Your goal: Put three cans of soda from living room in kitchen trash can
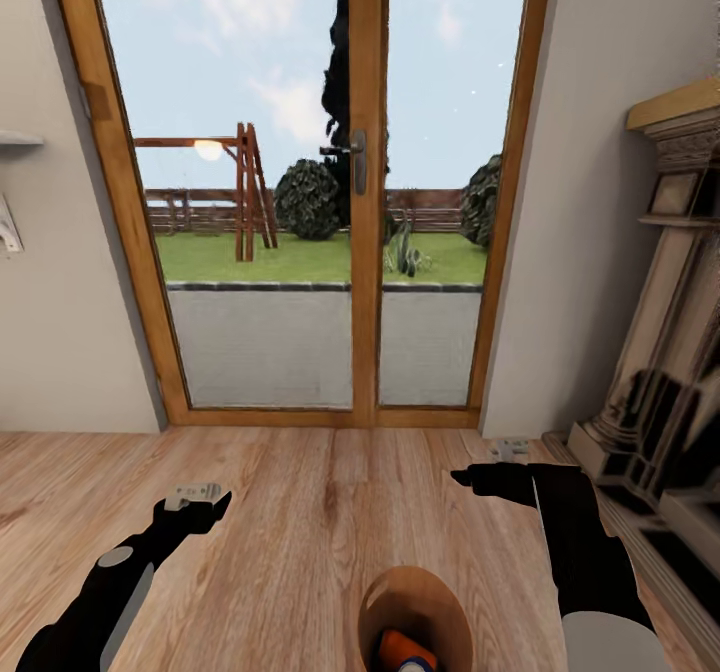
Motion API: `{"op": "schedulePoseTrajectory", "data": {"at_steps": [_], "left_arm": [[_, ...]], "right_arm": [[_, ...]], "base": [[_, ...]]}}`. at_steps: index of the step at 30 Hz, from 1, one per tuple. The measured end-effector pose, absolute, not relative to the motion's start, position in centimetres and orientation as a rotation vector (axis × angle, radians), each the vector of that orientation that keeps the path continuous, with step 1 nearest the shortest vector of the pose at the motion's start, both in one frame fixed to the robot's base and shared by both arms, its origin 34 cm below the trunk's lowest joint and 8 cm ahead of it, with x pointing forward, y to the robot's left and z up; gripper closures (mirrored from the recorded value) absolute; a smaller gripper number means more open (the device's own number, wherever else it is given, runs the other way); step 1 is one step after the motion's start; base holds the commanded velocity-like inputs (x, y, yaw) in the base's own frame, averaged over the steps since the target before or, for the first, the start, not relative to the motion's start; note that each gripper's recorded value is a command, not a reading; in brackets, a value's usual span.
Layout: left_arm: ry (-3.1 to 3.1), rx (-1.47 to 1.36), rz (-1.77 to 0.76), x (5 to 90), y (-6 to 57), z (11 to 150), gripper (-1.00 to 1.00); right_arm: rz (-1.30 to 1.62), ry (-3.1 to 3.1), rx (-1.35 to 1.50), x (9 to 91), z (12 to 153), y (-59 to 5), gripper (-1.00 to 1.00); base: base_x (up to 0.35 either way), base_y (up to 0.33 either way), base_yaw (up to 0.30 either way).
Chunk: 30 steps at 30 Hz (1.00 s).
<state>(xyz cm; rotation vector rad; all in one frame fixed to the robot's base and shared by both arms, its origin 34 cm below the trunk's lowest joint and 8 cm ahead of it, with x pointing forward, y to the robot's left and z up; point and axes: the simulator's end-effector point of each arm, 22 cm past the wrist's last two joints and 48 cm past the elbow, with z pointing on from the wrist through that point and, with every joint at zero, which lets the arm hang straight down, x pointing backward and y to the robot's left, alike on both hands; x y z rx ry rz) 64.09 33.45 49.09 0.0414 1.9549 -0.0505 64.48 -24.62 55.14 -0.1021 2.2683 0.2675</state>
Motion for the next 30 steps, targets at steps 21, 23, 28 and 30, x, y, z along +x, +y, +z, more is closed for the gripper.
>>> {"op": "schedulePoseTrajectory", "data": {"at_steps": [21,23,28,30], "left_arm": [[1.87,0.04,-0.047,64.0,33.5,54.1,-1.0],[1.861,0.039,-0.046,64.0,33.5,54.6,-1.0],[1.842,0.037,-0.042,63.9,33.6,55.8,-1.0],[1.836,0.037,-0.042,63.8,33.6,56.1,-1.0]], "right_arm": [[0.283,2.183,-0.114,63.8,60.4,-23.4,-1.0],[0.288,2.166,-0.117,63.7,61.2,-23.1,-1.0],[0.311,2.103,-0.121,63.6,64.1,-22.2,-1.0],[0.313,2.094,-0.122,63.5,64.6,-22.1,-1.0]], "base": [[0.0,0.0,0.0],[0.0,0.0,0.0],[0.0,0.0,0.0],[0.0,0.0,0.0]]}}
